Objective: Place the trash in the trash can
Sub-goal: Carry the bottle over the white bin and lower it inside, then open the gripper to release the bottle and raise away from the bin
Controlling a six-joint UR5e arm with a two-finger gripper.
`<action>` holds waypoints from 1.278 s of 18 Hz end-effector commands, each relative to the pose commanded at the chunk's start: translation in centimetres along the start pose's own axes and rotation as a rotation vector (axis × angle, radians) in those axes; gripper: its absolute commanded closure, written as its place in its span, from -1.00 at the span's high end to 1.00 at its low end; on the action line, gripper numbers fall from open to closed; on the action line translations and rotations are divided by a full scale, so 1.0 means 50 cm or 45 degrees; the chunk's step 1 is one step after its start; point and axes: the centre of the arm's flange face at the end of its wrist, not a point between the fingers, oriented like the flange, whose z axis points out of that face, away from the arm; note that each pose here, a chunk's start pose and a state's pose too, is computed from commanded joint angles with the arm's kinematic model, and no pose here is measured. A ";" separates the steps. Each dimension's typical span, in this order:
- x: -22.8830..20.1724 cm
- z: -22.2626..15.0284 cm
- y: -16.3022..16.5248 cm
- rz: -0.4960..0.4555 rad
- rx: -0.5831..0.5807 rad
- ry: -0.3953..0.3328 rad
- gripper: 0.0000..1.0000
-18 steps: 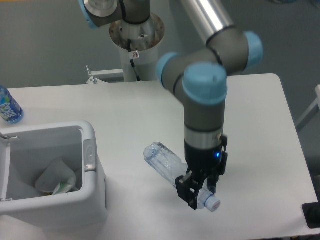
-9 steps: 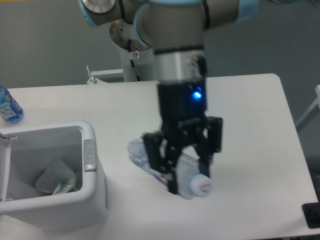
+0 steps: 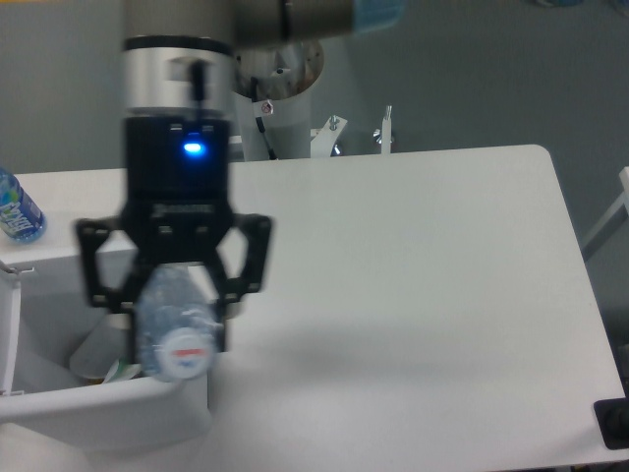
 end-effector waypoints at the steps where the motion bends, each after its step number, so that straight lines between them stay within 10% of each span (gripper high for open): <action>1: 0.011 0.014 0.013 0.019 -0.018 0.006 0.30; 4: 0.013 0.038 0.032 0.058 -0.052 0.010 1.00; 14: -0.182 -0.005 -0.021 0.108 -0.017 -0.185 1.00; 20: -0.366 -0.065 -0.008 0.475 -0.284 -0.608 1.00; 23: -0.451 -0.098 0.035 0.735 -0.520 -0.667 1.00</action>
